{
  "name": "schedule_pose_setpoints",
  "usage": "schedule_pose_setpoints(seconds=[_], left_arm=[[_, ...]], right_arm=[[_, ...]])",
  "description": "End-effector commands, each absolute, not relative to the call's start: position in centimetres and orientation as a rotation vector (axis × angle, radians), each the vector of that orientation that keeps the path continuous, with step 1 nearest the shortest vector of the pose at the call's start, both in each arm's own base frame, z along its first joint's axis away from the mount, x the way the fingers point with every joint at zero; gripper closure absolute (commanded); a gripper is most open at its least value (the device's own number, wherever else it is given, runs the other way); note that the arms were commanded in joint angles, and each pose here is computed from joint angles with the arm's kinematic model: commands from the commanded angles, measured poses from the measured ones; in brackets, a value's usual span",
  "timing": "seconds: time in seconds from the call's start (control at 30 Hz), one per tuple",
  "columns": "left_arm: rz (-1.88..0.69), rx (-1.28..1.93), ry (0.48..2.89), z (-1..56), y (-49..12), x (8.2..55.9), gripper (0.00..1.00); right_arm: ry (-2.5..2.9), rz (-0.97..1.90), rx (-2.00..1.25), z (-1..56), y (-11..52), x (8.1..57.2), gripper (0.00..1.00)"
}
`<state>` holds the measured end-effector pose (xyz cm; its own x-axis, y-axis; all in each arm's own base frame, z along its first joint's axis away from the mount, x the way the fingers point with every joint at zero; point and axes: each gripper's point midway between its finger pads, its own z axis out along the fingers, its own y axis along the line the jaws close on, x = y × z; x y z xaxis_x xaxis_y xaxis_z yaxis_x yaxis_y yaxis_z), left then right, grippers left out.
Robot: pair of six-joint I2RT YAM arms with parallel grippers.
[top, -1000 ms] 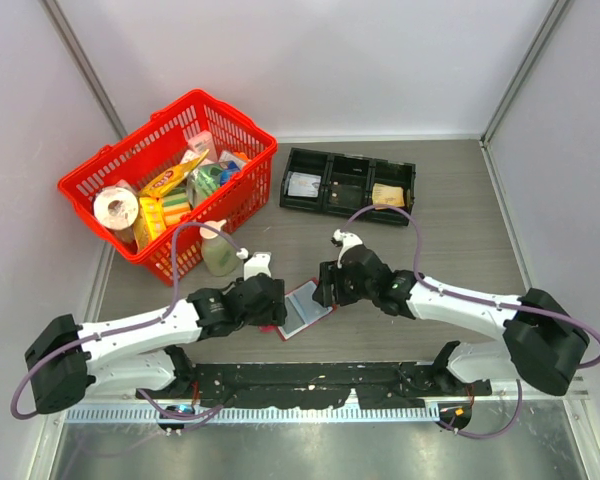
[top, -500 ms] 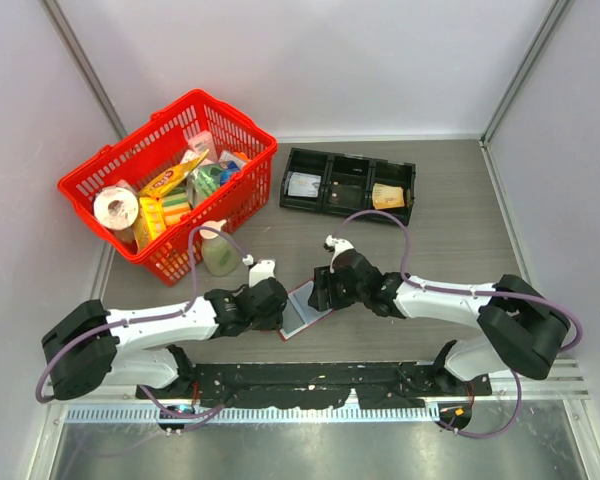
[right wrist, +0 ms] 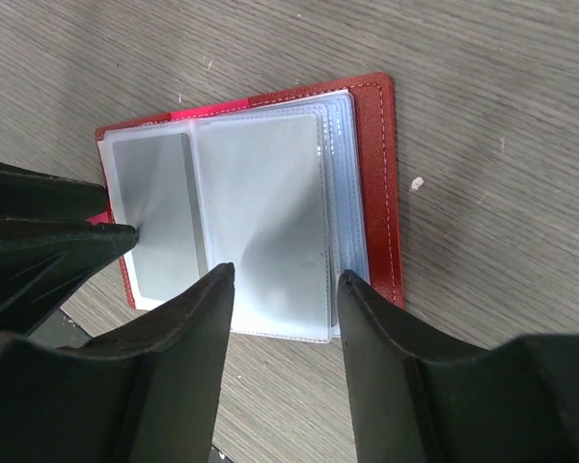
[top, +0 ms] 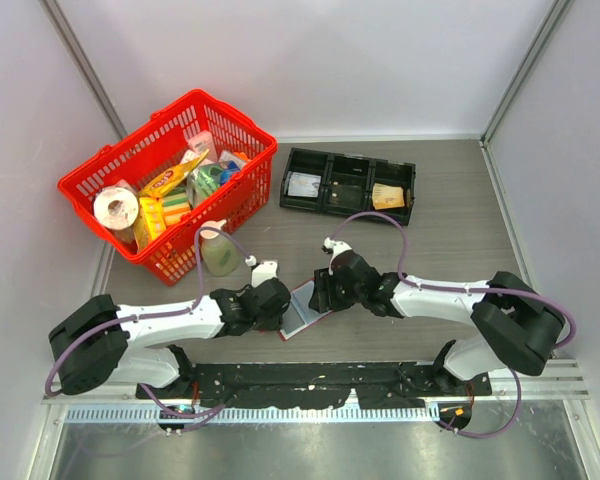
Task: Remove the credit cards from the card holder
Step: Remove the credit card from the card holder.
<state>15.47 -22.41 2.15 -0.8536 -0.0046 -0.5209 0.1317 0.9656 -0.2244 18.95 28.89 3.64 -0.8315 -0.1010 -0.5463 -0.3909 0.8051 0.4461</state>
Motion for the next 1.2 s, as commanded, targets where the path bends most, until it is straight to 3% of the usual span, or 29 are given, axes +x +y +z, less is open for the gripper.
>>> schedule_pose_setpoints(seconds=[0.0, 0.27, 0.5, 0.73, 0.9, 1.17], left_arm=[[-0.382, 0.076, 2.559, 2.2, -23.3, 15.7, 0.64], [-0.407, 0.085, 2.56, 2.3, -23.7, 15.6, 0.66], [-0.439, 0.057, 2.535, 2.8, -23.6, 15.7, 0.66], [-0.508, -0.023, 2.467, 4.3, -23.2, 16.0, 0.64], [-0.58, -0.097, 2.397, 5.8, -22.6, 16.1, 0.58], [-0.677, -0.233, 2.287, 8.9, -20.6, 16.0, 0.46]], right_arm=[[2.454, 0.826, -0.382, 4.3, 30.1, 18.9, 0.5], [2.431, 0.903, -0.405, 5.5, 31.2, 18.6, 0.6], [2.37, 1.014, -0.473, 7.9, 33.1, 17.6, 0.61], [2.347, 1.059, -0.563, 9.0, 35.2, 16.1, 0.56], [2.349, 1.055, -0.602, 9.1, 35.9, 15.5, 0.5], [2.361, 0.987, -0.593, 8.6, 35.4, 15.9, 0.5]])
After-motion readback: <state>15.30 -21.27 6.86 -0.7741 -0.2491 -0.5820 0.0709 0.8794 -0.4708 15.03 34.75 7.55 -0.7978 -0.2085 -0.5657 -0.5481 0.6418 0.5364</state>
